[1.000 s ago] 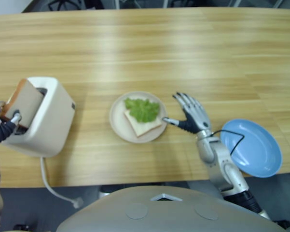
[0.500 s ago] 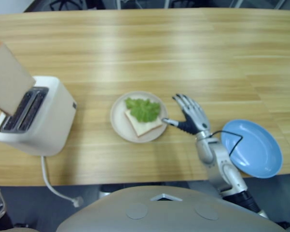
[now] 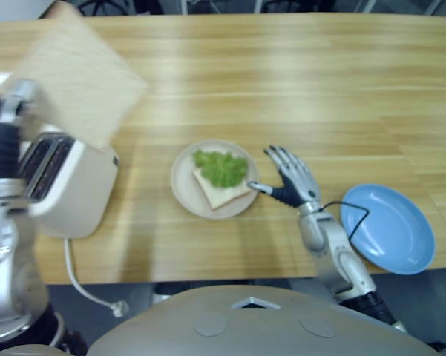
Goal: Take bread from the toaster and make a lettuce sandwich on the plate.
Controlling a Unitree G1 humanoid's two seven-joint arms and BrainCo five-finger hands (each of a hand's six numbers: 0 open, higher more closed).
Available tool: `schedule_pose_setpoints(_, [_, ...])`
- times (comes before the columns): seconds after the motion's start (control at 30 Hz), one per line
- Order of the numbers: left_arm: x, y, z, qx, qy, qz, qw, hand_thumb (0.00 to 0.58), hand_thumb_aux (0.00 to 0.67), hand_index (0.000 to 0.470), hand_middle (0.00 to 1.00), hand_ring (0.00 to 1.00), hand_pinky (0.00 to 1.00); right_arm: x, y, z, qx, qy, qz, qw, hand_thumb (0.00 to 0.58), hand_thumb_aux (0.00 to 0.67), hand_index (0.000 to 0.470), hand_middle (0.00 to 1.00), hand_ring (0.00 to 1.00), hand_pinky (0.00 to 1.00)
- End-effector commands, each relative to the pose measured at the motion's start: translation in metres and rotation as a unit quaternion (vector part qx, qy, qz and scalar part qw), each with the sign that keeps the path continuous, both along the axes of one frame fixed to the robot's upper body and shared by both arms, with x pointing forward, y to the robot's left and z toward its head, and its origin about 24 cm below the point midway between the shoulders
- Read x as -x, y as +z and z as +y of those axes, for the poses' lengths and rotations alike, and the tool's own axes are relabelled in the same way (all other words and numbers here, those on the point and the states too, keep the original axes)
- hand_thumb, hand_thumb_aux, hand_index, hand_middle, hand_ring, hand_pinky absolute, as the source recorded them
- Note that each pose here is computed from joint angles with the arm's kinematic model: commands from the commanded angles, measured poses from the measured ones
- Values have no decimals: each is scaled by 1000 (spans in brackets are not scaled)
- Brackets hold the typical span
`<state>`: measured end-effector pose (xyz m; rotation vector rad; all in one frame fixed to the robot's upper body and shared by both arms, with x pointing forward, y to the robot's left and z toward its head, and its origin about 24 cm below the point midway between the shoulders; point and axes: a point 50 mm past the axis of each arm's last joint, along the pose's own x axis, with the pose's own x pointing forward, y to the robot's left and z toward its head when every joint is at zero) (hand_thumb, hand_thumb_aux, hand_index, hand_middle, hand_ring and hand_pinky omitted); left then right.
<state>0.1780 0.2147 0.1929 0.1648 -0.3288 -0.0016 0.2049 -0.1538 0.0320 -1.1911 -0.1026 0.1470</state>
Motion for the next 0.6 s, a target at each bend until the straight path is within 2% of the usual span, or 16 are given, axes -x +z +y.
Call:
schedule_pose_setpoints(0.03, [-17, -32, -45, -17, -91, 64, 994, 580, 670, 460, 1000, 1000, 1000, -3, 3, -9, -1, -18, -6, 1000, 0, 0, 0, 0, 0, 0])
schedule_pose_setpoints(0.3, [-40, -109, -91, -97, -198, 182, 958, 580, 670, 460, 1000, 1000, 1000, -5, 10, -23, -3, -42, -18, 999, 0, 0, 0, 0, 0, 0])
schedule_pose_setpoints(0.43, [-50, -143, -92, -127, -212, 227, 942, 580, 670, 460, 1000, 1000, 1000, -6, 13, -30, 0, -49, -22, 999, 0, 0, 0, 0, 0, 0])
schedule_pose_setpoints(0.6, [-62, -170, -84, -137, -197, 247, 939, 580, 670, 460, 1000, 1000, 1000, -4, 15, -37, 3, -57, -23, 998, 0, 0, 0, 0, 0, 0])
